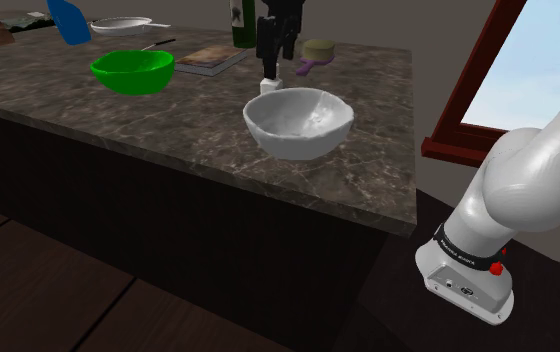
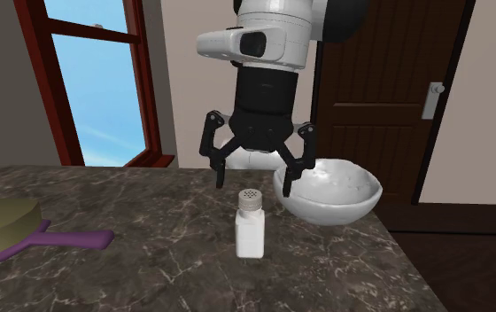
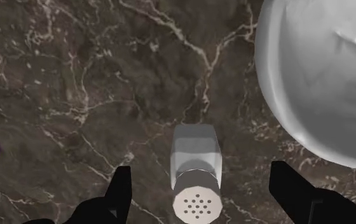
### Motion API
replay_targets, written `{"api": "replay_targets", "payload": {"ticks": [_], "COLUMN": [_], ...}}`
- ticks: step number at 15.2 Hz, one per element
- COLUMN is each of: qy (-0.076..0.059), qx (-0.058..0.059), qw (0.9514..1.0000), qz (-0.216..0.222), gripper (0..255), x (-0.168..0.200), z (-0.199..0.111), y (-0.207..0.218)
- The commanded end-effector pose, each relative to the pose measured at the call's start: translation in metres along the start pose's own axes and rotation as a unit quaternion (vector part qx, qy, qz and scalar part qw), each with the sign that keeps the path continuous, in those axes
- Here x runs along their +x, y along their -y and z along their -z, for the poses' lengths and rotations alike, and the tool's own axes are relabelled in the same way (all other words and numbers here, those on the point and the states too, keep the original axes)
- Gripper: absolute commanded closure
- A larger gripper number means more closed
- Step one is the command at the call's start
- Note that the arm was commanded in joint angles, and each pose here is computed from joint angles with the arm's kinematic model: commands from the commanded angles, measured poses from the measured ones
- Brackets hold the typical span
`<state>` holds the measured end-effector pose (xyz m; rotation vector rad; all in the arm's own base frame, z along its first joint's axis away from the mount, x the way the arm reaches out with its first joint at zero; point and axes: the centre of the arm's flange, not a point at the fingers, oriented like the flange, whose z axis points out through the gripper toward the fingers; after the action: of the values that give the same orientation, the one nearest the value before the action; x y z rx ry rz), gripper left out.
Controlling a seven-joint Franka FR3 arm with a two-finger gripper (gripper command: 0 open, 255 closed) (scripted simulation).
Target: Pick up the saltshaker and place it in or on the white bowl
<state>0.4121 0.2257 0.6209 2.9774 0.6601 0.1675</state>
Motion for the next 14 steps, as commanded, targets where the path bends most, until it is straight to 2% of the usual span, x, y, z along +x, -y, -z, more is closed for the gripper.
{"api": "replay_targets", "payload": {"ticks": [1,6,13,14], "qy": [-0.001,-0.001,-0.001,-0.001], "qx": [0.000,0.000,0.000,0.000], "qw": [1.0000,1.0000,1.0000,1.0000], "qz": [0.002,0.002,0.002,0.002], "gripper": [0,0,0,255], "x": [0.001,0.001,0.001,0.001], "z": [-0.009,-0.033,-0.033,-0.033], "y": [0.001,0.001,0.001,0.001]}}
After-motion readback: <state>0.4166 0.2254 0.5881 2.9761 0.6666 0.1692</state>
